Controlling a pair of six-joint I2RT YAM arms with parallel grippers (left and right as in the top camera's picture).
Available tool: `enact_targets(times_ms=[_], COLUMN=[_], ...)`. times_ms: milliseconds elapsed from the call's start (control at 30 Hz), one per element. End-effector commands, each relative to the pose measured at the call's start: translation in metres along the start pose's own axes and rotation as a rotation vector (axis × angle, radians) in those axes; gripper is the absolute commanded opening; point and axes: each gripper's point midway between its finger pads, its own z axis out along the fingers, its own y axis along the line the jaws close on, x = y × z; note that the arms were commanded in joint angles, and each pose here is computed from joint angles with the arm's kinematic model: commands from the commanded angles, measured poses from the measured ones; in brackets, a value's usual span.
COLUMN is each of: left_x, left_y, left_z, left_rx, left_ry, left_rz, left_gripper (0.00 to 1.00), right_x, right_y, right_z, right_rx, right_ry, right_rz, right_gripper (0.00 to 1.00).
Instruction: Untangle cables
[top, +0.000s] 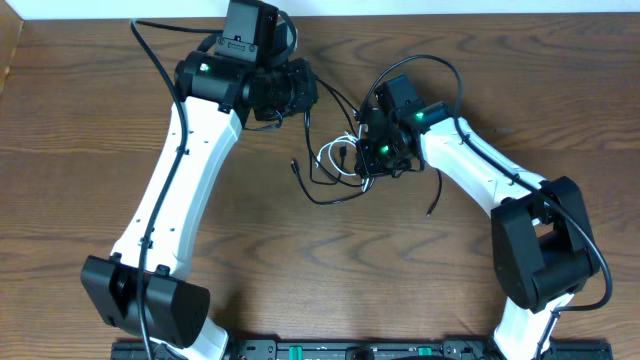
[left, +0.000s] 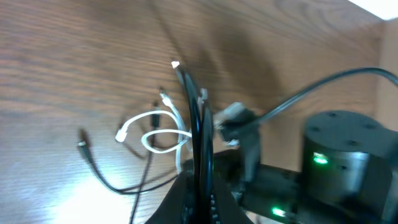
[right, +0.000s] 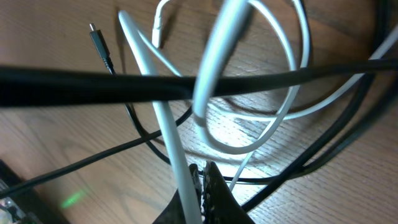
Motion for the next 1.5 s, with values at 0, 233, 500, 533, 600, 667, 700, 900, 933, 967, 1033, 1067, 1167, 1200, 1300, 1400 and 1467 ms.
enact_targets(times_ms=[0, 233, 500, 533, 600, 667, 700, 900, 933, 967, 1033, 1067, 1167, 1200, 1300, 1400, 1467], left_x=[-0.013, -0.022, -0.025, -0.024, -0.023, -0.02, -0.019, -0.011, -0.011, -0.01, -0.009, -0.009, -0.009, -0.009, -0.008, -0.006, -0.008], left_y=[0.032, 0.06, 0.082, 0.085, 0.089, 0.093, 0.096, 0.108, 0.109, 0.111, 0.113, 0.114, 0.117, 0.118, 0.122, 0.127, 0.128], left_z=[-0.006, -0.003, 0.016, 0.019, 0.027, 0.035, 0.039, 0.059, 0.061, 0.064, 0.068, 0.07, 0.076, 0.079, 0.087, 0.095, 0.101], left_rx=[-0.134, -0.273, -0.361, -0.371, -0.382, -0.391, -0.397, -0.426, -0.429, -0.432, -0.435, -0.437, -0.44, -0.441, -0.449, -0.456, -0.452], left_ry=[-0.056, -0.098, -0.08, -0.075, -0.056, -0.037, -0.025, 0.029, 0.035, 0.042, 0.047, 0.051, 0.056, 0.058, 0.073, 0.086, 0.078], left_rz=[-0.025, -0.037, -0.047, -0.048, -0.052, -0.06, -0.061, -0.072, -0.073, -0.075, -0.076, -0.077, -0.078, -0.078, -0.081, -0.085, -0.088], left_gripper=[0.08, 0.08, 0.08, 0.08, 0.08, 0.09, 0.09, 0.09, 0.09, 0.09, 0.09, 0.09, 0.09, 0.1, 0.1, 0.1, 0.1], right_x=[-0.02, -0.043, -0.011, -0.007, -0.001, 0.002, 0.002, 0.002, 0.002, 0.001, 0.001, 0.0, -0.002, -0.002, -0.002, -0.006, -0.012], right_y=[0.007, 0.043, 0.039, 0.036, 0.029, 0.02, 0.017, -0.014, -0.018, -0.024, -0.033, -0.041, -0.061, -0.067, -0.072, -0.064, -0.041], right_z=[-0.038, -0.22, -0.394, -0.406, -0.425, -0.442, -0.449, -0.51, -0.517, -0.528, -0.54, -0.548, -0.573, -0.582, -0.602, -0.604, -0.586], right_rx=[-0.018, -0.159, -0.054, -0.037, -0.01, 0.028, 0.04, 0.158, 0.172, 0.19, 0.226, 0.257, 0.332, 0.356, 0.37, 0.28, 0.093], right_ry=[-0.1, -0.479, -0.929, -0.962, -1.017, -1.065, -1.082, -1.251, -1.272, -1.302, -1.335, -1.359, -1.433, -1.464, -1.528, -1.533, -1.463], right_rz=[-0.03, -0.096, -0.106, -0.098, -0.073, -0.053, -0.041, 0.046, 0.055, 0.061, 0.079, 0.102, 0.131, 0.138, 0.114, 0.085, 0.05], right_gripper=[0.01, 0.01, 0.01, 0.01, 0.01, 0.01, 0.01, 0.01, 0.01, 0.01, 0.01, 0.01, 0.01, 0.01, 0.01, 0.01, 0.01])
